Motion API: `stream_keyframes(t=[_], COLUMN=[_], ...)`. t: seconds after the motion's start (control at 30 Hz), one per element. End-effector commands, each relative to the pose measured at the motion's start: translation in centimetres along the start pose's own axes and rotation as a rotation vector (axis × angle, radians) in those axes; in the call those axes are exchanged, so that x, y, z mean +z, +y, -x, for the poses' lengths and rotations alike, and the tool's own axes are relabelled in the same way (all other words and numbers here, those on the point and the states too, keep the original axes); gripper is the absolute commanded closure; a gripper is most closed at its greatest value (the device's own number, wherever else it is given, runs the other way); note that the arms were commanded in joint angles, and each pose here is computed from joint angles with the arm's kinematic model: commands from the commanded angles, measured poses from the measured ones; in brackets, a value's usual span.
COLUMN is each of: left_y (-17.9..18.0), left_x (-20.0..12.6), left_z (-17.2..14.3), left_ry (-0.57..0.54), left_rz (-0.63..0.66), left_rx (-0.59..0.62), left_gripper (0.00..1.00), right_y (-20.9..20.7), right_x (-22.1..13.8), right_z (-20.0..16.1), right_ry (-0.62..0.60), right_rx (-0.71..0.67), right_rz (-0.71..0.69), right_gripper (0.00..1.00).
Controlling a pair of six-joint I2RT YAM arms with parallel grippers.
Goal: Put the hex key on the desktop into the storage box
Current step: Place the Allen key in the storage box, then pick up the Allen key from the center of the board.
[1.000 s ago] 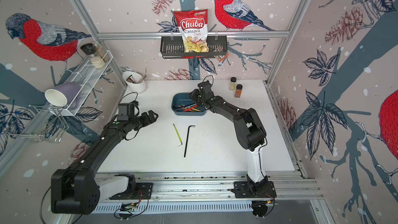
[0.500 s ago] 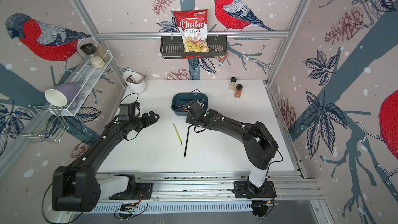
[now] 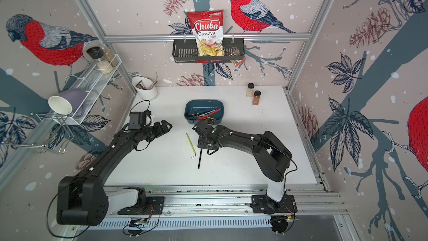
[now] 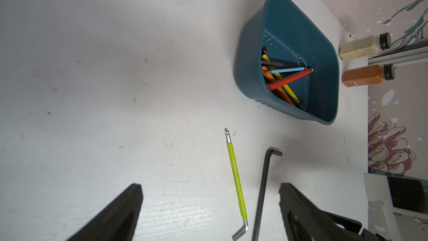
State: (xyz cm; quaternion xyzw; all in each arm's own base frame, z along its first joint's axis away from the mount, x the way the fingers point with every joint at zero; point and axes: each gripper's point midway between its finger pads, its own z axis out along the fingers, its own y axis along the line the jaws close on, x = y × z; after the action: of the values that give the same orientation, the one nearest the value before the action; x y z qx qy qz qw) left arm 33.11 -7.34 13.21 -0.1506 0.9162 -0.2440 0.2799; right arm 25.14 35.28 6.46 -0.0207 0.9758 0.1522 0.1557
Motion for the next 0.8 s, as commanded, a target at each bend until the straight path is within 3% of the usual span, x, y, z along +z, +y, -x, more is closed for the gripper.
stream_keyframes(t=[0.0,0.5,0.77], left_y=[-0.4,-0.2,-0.3], left_x=[0.1,0.9,0.7], left_z=[0.0,-0.6,-0.5], left_ry=[0.0,0.043,0.036], left_rz=[-0.017,-0.008,-0.01], left_rx=[0.009,0.002,0.006], left_gripper=[0.04,0.04,0.04], right_y=[0.0,0.3,-0.3], right_x=[0.7,3.2,4.5], right_z=[-0.5,-0.7,-0.9], right_ry=[0.034,0.078,0.114], right_rx=[-0.004,-0.045,-0.093], right_rz=[-0.026,-0.086,-0.185], right_gripper=[0.49,0.5,0.53])
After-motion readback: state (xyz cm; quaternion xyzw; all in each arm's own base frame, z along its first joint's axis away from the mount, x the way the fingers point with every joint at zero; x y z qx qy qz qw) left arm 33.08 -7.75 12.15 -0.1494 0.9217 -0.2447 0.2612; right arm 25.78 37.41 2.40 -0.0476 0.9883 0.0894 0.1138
